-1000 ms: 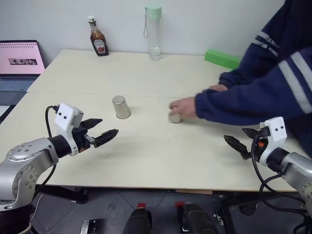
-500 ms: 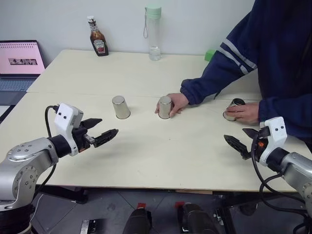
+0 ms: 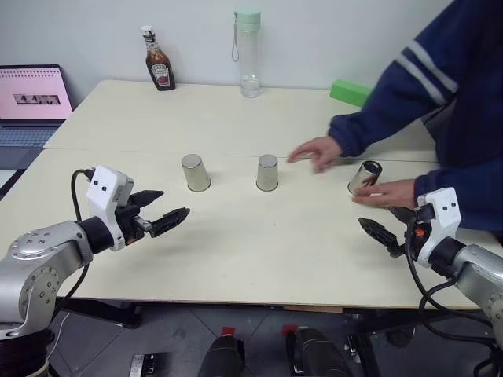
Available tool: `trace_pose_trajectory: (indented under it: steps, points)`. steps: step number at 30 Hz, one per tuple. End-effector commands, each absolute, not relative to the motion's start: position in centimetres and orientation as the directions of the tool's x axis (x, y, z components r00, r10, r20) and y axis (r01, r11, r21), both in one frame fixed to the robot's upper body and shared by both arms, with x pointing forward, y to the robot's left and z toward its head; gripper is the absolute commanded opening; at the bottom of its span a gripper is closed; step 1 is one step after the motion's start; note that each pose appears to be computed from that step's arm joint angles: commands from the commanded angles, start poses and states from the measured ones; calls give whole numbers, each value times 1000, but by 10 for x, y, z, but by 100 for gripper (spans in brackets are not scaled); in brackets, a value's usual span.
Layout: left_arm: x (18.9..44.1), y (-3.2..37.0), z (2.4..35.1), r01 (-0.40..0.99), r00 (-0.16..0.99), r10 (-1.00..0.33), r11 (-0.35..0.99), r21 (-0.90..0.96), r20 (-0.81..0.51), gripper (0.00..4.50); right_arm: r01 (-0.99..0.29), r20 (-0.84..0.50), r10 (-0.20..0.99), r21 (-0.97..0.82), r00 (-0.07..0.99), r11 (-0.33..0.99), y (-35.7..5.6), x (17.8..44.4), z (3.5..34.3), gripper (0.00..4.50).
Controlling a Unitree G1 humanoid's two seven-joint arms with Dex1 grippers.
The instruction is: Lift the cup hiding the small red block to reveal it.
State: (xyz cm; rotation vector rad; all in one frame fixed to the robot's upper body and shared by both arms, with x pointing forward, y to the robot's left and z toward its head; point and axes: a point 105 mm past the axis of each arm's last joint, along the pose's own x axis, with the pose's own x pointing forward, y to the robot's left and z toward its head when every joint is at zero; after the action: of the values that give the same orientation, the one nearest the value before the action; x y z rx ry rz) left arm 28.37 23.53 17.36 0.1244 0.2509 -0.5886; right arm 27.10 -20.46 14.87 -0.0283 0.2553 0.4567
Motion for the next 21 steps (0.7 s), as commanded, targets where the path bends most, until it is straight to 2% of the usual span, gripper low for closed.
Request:
trace_pose_trajectory:
  steps: [1,14,16,21]
  points:
    - [282,233,182,572,803,-536,815,89,-259,450,-465,-210,455,3,865,886,-200,271,160,449]
    - [284,229,181,590,794,-546,798,121,-267,450,-476,-197,468,4,862,879,-195,272,162,449]
    - [286,219,179,610,782,-569,783,121,-256,450,-481,-189,473,6,860,877,-192,272,163,449]
    - [307,164,158,668,744,-632,711,219,-216,450,-579,-182,568,-11,803,815,-170,261,164,449]
